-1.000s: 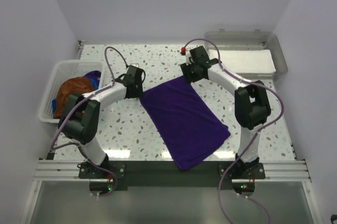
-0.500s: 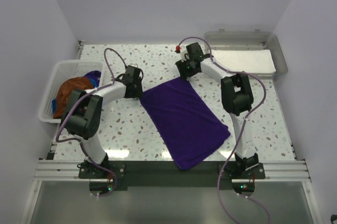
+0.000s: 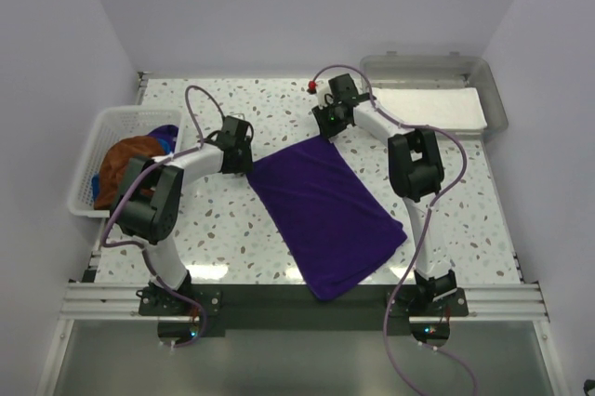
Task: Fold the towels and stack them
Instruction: Flatten out the crumpled towel
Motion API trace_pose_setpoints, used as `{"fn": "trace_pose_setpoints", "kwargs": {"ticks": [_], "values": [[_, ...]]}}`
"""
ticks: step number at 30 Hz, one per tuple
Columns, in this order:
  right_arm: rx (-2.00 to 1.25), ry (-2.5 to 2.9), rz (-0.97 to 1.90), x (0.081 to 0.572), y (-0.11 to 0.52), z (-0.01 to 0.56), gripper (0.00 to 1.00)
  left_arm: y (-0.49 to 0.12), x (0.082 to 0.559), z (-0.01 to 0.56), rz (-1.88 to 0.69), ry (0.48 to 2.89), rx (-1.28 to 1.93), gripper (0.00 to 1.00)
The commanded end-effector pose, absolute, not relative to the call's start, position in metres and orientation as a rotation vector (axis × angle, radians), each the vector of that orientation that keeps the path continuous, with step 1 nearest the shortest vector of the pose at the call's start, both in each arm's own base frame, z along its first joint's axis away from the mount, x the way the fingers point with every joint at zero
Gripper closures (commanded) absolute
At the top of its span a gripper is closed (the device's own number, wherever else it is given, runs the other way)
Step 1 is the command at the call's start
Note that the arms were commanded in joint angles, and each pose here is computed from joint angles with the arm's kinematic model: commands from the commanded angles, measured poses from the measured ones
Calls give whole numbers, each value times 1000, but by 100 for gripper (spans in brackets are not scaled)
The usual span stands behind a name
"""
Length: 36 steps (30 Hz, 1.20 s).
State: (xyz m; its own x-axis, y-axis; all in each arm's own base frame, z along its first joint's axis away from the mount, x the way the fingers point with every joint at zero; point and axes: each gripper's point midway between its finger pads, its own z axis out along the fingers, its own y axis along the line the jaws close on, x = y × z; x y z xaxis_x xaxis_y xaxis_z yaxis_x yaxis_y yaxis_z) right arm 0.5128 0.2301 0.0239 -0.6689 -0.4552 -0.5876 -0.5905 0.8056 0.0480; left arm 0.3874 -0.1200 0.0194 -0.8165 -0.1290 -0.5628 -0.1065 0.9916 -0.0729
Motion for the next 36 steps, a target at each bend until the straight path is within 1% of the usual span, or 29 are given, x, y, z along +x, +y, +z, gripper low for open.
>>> {"fn": "trace_pose_setpoints", "kwargs": {"ticks": [1, 2, 4, 5, 7, 16, 23, 28, 34, 36], "values": [[-815, 2453, 361, 505, 231, 18, 73, -125, 400, 25, -88, 2505, -158, 53], [-815, 2455, 359, 505, 231, 18, 81, -125, 400, 25, -91, 2506, -158, 53], [-811, 2466, 355, 504, 230, 16, 89, -126, 401, 25, -105, 2506, -158, 53], [-811, 2466, 355, 504, 230, 16, 94, -127, 401, 26, -111, 2503, -159, 53], [-808, 2467, 351, 505, 229, 16, 97, -129, 402, 26, -128, 2501, -161, 53], [-799, 2473, 339, 504, 227, 15, 97, -139, 403, 23, -194, 2505, -150, 56], [-797, 2477, 332, 503, 225, 16, 97, -132, 407, 13, -119, 2530, -159, 59], [-798, 2472, 320, 503, 224, 20, 97, -129, 395, 2, -92, 2592, -149, 63], [-793, 2463, 323, 501, 224, 24, 97, -127, 372, -8, -106, 2656, -143, 61], [-790, 2466, 317, 501, 223, 23, 97, -125, 367, -12, -91, 2672, -136, 64]]}}
